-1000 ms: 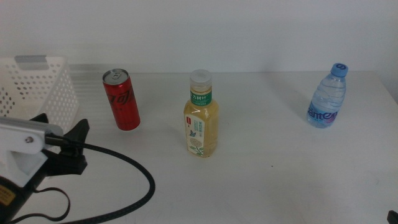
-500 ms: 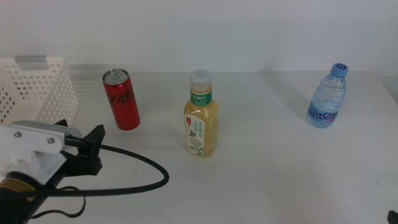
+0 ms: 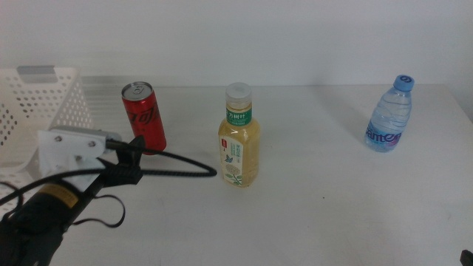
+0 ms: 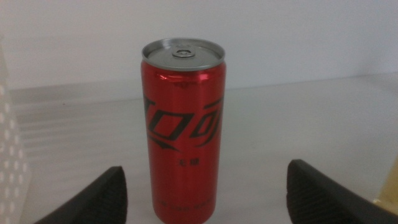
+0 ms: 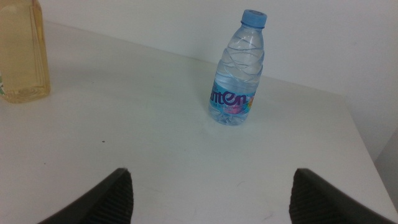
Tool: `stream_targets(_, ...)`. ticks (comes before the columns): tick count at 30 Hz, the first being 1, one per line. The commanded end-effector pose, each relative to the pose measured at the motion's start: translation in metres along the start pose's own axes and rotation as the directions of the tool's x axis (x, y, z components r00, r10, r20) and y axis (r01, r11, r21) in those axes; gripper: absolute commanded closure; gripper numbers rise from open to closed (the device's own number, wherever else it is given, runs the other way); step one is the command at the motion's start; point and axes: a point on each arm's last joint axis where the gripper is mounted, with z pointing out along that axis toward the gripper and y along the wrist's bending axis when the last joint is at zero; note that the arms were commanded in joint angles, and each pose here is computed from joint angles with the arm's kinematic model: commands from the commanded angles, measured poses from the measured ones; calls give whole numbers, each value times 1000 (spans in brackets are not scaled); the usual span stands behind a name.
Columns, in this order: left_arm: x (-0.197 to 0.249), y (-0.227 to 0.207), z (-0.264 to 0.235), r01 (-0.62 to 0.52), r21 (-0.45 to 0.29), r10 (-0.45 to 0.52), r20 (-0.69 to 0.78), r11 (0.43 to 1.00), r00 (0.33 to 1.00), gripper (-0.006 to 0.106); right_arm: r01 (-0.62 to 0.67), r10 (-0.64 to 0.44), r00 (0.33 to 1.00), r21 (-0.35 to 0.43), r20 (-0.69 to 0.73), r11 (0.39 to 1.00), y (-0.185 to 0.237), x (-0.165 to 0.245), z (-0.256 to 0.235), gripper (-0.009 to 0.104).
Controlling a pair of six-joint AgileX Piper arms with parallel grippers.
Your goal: Use arms to grab the bottles and put them into the dustbin to the left of the table.
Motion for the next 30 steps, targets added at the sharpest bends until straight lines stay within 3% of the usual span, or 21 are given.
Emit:
stream_targets(1, -17, -2, 11, 8, 19, -10, 112, 1000, 994, 16, 13, -16, 994, 29, 107, 1000, -2, -10, -3, 30)
stream_targets(5, -16, 0, 28, 2, 23, -4, 117, 1000, 993, 10, 13, -16, 994, 29, 107, 1000, -2, -10, -3, 30)
stream_targets(13, -15, 1, 60, -74, 45, 70, 75, 996, 995, 10, 13, -16, 994, 29, 107, 1000, -2, -10, -3, 30)
stream_targets(30, -7, 12, 101, -20, -1, 21, 80, 1000, 997, 10, 13, -16, 994, 29, 107, 1000, -2, -10, -3, 30)
